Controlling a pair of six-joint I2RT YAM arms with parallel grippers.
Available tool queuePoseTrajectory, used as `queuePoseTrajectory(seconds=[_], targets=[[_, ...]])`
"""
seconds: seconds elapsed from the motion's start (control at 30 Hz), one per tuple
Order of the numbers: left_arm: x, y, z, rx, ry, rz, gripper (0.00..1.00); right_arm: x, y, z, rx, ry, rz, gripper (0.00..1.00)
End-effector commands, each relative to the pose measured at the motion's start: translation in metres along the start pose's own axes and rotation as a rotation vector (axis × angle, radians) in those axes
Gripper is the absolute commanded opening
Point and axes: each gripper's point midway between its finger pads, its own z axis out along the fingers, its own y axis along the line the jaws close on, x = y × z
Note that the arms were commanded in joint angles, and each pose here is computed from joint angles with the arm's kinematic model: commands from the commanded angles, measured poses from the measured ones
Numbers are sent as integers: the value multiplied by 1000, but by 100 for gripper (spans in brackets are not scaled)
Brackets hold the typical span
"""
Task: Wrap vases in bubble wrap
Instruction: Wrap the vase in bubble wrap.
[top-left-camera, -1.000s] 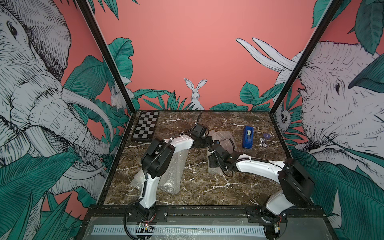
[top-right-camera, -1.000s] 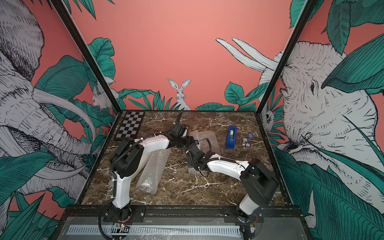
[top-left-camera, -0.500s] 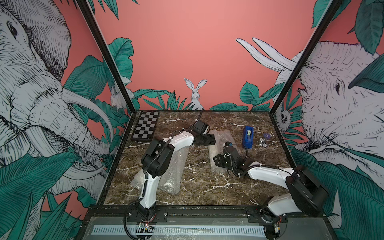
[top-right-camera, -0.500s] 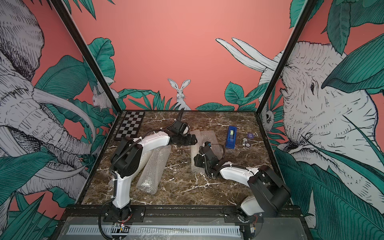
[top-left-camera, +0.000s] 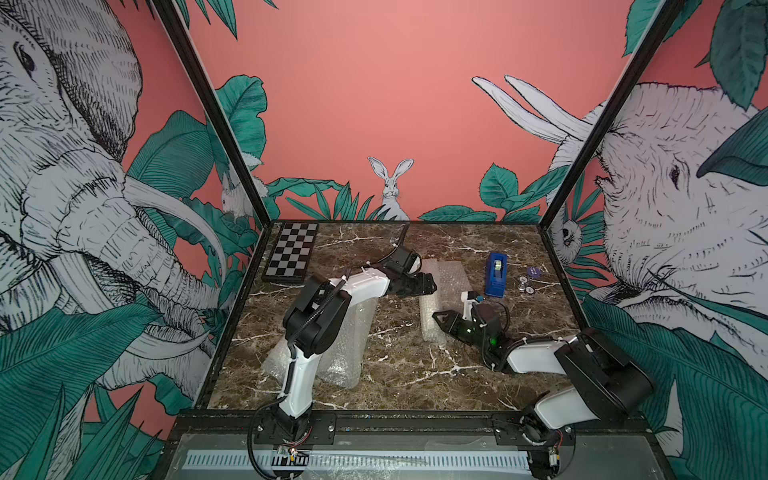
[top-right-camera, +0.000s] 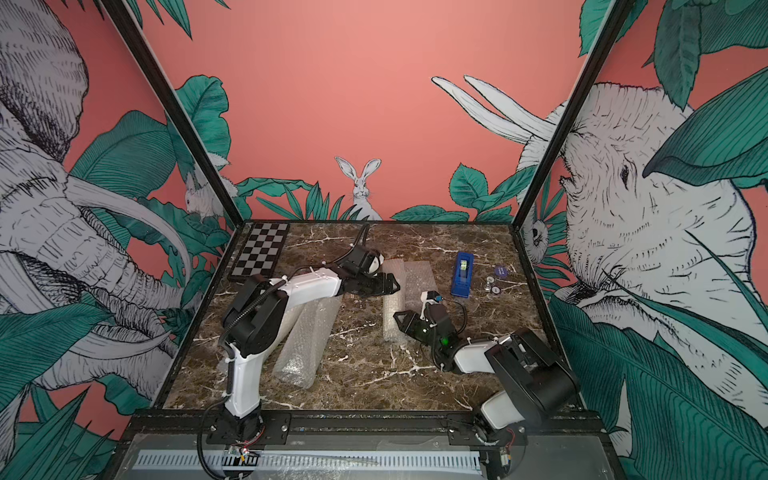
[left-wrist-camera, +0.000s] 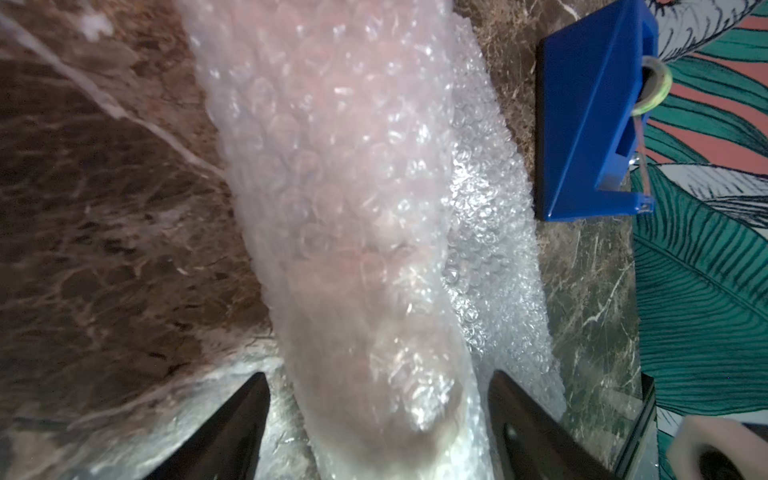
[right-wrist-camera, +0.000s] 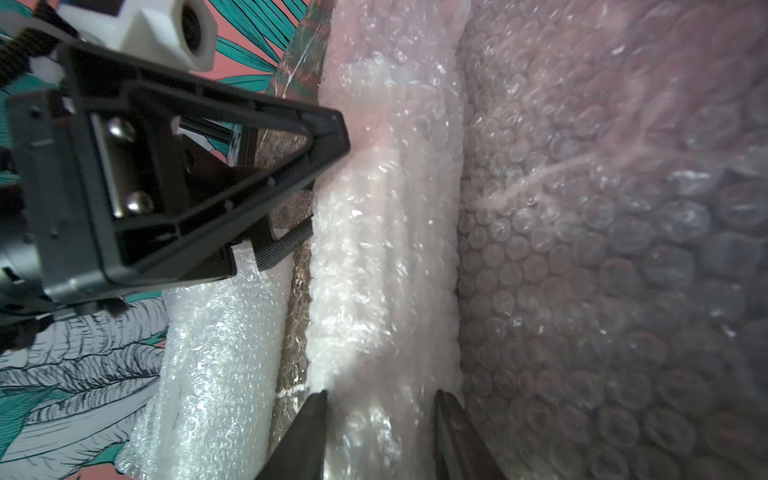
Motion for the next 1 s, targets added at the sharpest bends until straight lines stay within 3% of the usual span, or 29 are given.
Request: queuePoseTrajectory(seconds=[0.0, 0.27, 0.47, 0.77, 0.97], targets=[[3, -27, -11, 48, -21, 19, 85, 19, -44, -5, 116, 22, 135, 35], [13, -28, -7, -22, -7, 23, 82, 22, -73, -17, 258, 4, 144, 33], [13, -27, -14, -71, -19, 26, 82, 13, -88, -39, 426, -10, 73, 39], [9, -55, -25, 17, -19, 62, 82, -4, -83, -48, 535, 11, -82, 45], [7, -57, -34, 35, -61, 70, 89, -6, -89, -46, 583, 33, -120, 45]])
